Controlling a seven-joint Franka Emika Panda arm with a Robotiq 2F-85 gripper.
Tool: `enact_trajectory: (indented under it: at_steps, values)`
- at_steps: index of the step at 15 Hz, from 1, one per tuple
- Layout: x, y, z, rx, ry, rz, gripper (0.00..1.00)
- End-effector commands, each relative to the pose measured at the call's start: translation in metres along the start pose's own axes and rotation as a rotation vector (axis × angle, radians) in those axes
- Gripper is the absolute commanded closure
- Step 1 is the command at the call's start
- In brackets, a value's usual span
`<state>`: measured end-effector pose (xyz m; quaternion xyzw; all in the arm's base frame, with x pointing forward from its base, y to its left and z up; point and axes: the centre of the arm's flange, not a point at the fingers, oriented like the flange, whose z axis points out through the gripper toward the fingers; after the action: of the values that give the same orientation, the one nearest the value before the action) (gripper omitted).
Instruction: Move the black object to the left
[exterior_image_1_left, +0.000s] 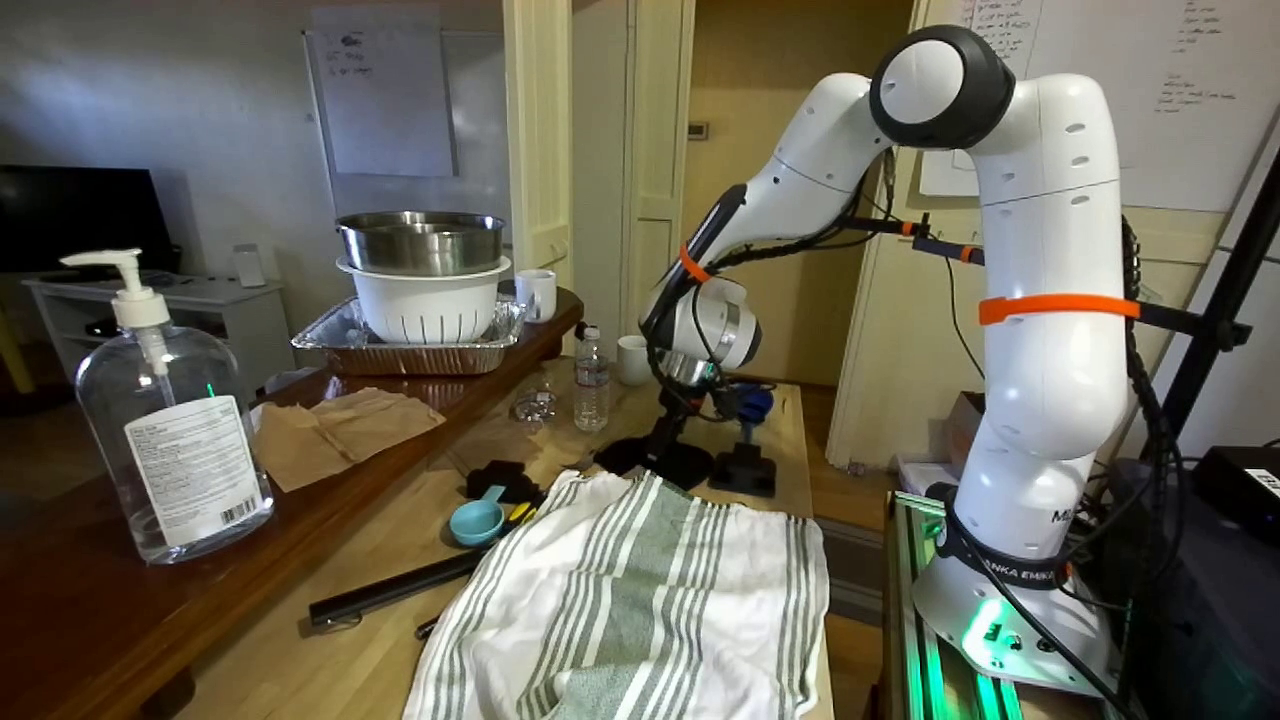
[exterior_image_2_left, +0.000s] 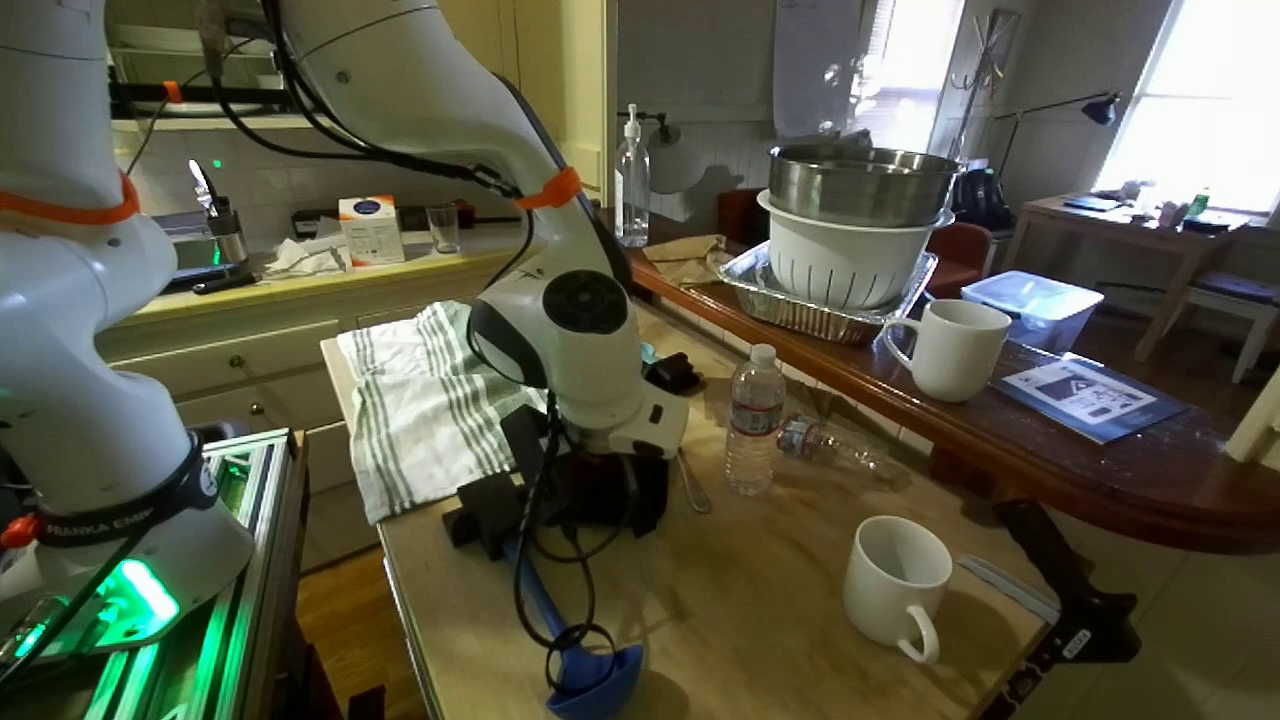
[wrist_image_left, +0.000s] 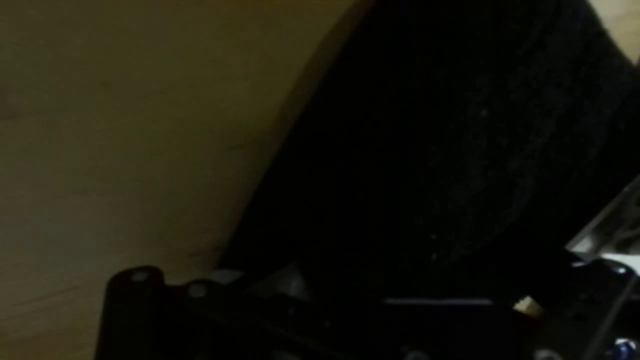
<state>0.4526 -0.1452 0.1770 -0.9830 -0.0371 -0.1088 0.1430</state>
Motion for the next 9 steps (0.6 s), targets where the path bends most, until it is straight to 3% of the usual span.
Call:
enact_trajectory:
  at_steps: [1,4,9]
  values:
    - [-0.016,-0.025,0.025,0.103,-0.14,-0.019,0.0]
    - [-0.012,-0.036,0.019,0.112,-0.189,-0.009,0.0]
    - [0.006,-0.058,-0.012,0.056,-0.072,-0.017,0.0]
